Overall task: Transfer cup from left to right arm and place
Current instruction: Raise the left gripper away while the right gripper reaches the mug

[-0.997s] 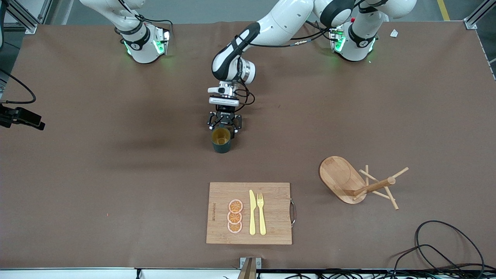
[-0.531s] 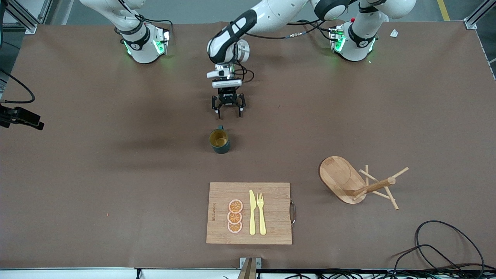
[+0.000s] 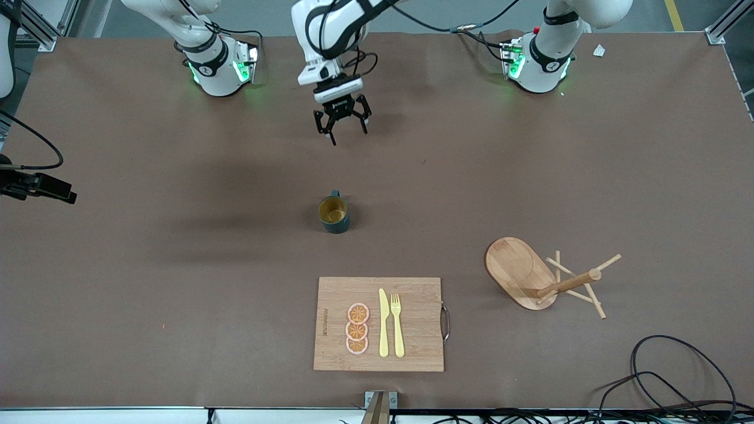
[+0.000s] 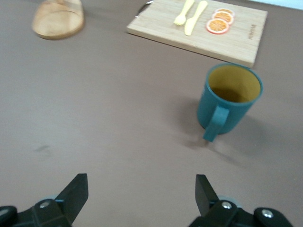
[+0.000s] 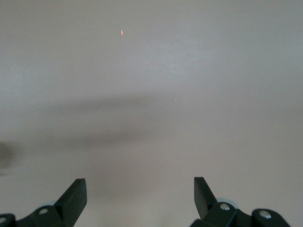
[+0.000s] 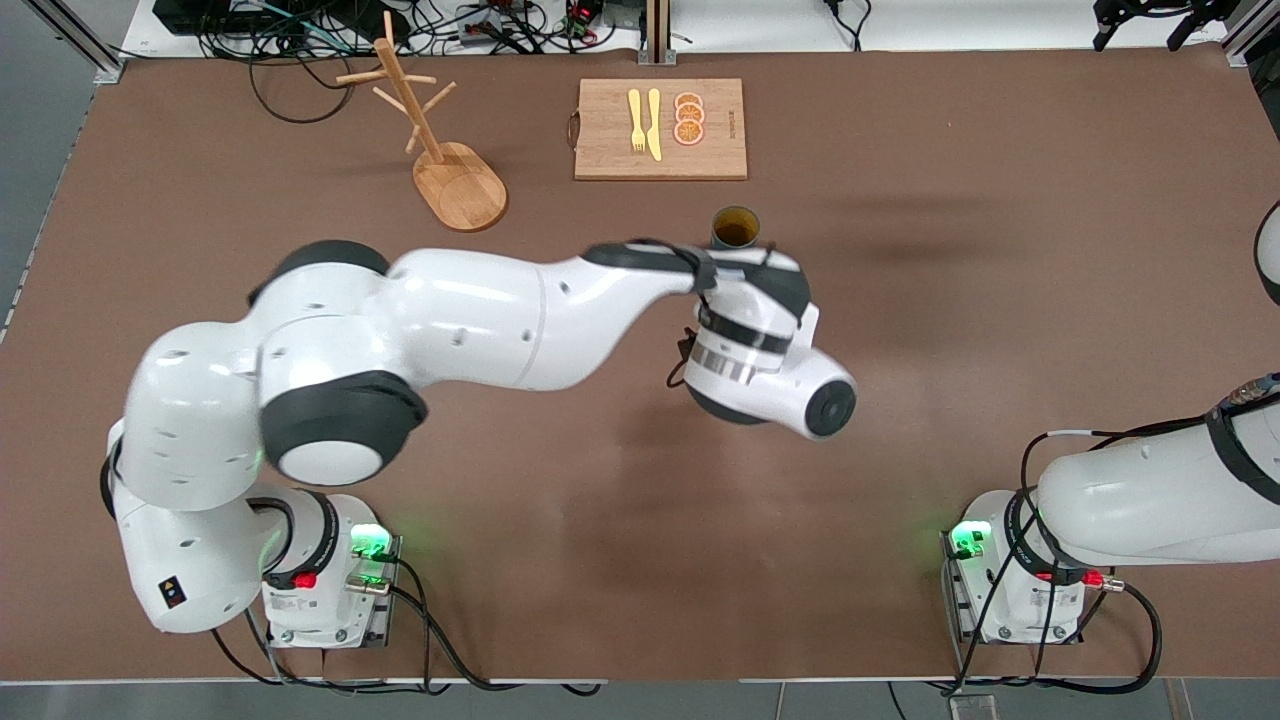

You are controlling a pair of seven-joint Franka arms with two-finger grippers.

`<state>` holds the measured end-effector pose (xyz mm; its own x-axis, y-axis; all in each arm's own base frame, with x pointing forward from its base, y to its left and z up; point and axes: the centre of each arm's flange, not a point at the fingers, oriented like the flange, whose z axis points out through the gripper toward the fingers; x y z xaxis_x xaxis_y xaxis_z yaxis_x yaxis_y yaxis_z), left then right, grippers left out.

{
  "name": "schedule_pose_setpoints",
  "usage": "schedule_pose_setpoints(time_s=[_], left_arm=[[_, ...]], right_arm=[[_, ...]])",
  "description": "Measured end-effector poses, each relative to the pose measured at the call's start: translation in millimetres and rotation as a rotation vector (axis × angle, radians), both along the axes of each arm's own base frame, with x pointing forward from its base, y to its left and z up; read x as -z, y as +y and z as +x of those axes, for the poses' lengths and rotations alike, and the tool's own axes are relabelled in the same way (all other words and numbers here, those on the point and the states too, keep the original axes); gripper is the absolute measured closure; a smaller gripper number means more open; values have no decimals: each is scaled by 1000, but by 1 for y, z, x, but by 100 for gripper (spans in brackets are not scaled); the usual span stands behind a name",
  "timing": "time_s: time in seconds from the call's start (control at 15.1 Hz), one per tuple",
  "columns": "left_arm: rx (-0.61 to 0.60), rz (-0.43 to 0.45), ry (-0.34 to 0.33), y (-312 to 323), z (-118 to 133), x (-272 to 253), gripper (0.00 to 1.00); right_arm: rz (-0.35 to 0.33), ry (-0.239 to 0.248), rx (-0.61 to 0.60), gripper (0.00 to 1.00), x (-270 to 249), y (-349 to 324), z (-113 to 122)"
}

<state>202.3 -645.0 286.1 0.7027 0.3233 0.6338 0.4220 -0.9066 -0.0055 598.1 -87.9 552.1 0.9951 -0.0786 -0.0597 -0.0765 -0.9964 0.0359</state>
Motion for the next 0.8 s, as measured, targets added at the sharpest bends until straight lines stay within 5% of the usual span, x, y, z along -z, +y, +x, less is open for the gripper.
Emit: schedule_pose_setpoints(time_s=[0.33, 0.8], left_arm=[[-116, -79, 141, 36, 61, -112, 0], [-69, -73, 273, 144, 203, -214, 0]], right_arm=[[-4, 58, 65, 0, 38, 56, 8], [46, 121, 252, 0, 119, 177, -8]])
